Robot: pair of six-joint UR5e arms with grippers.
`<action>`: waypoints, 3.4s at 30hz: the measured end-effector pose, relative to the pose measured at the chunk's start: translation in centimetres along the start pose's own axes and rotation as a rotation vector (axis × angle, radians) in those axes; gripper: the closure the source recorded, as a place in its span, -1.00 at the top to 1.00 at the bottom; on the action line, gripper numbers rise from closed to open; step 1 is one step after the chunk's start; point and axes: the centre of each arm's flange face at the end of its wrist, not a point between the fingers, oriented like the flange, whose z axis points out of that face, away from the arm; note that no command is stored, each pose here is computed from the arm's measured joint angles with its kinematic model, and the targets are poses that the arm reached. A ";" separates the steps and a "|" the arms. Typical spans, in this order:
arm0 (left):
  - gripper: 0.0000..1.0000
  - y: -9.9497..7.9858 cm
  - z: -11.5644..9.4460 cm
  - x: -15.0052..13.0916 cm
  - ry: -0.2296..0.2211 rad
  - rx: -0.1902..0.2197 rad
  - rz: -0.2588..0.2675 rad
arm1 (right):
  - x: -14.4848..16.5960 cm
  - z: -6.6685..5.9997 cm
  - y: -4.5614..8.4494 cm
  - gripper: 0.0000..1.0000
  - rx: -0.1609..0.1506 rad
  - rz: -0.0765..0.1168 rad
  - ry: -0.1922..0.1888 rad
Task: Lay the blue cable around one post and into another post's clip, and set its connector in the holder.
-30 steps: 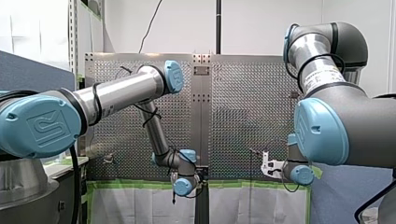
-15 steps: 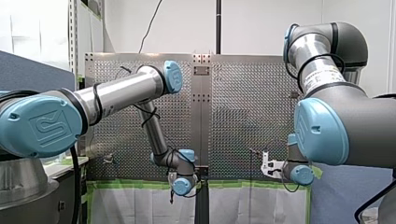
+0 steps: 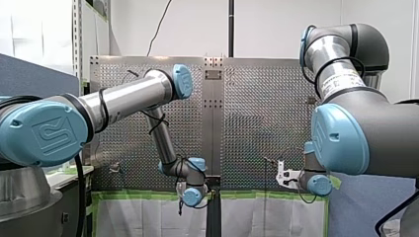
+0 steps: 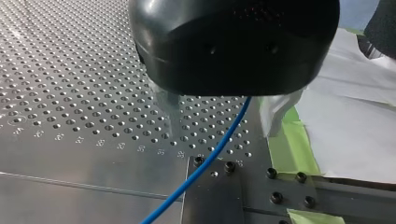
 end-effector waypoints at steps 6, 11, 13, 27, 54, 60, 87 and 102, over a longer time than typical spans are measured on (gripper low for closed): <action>0.15 -0.2 0.0 0.1 0.006 0.019 0.003 | 0.0 0.0 0.0 -1.00 -0.001 0.000 0.000; 0.09 -0.3 0.0 0.1 0.007 0.027 0.003 | 0.0 0.0 0.2 -1.00 -0.004 0.001 0.001; -0.03 -0.3 -0.1 0.1 0.008 0.028 0.003 | 0.0 0.0 0.3 -1.00 -0.005 0.002 0.002; -0.03 -0.4 -0.3 0.3 0.034 0.054 0.012 | 0.1 0.1 0.6 -1.00 -0.010 0.007 0.006; -1.00 -0.7 -0.2 0.4 0.038 0.089 0.007 | 0.1 0.1 0.6 -1.00 -0.010 0.006 0.005; -1.00 -0.8 -0.3 0.4 0.040 0.102 0.008 | 0.1 0.2 0.6 -1.00 -0.011 0.005 0.005; -1.00 -9.4 -4.1 -3.1 0.009 0.176 0.122 | 1.1 -0.2 4.3 -1.00 -0.131 0.011 -0.005; -1.00 -11.9 -5.5 -4.6 0.009 0.212 0.126 | 3.4 -0.4 6.7 -1.00 -0.160 0.032 0.034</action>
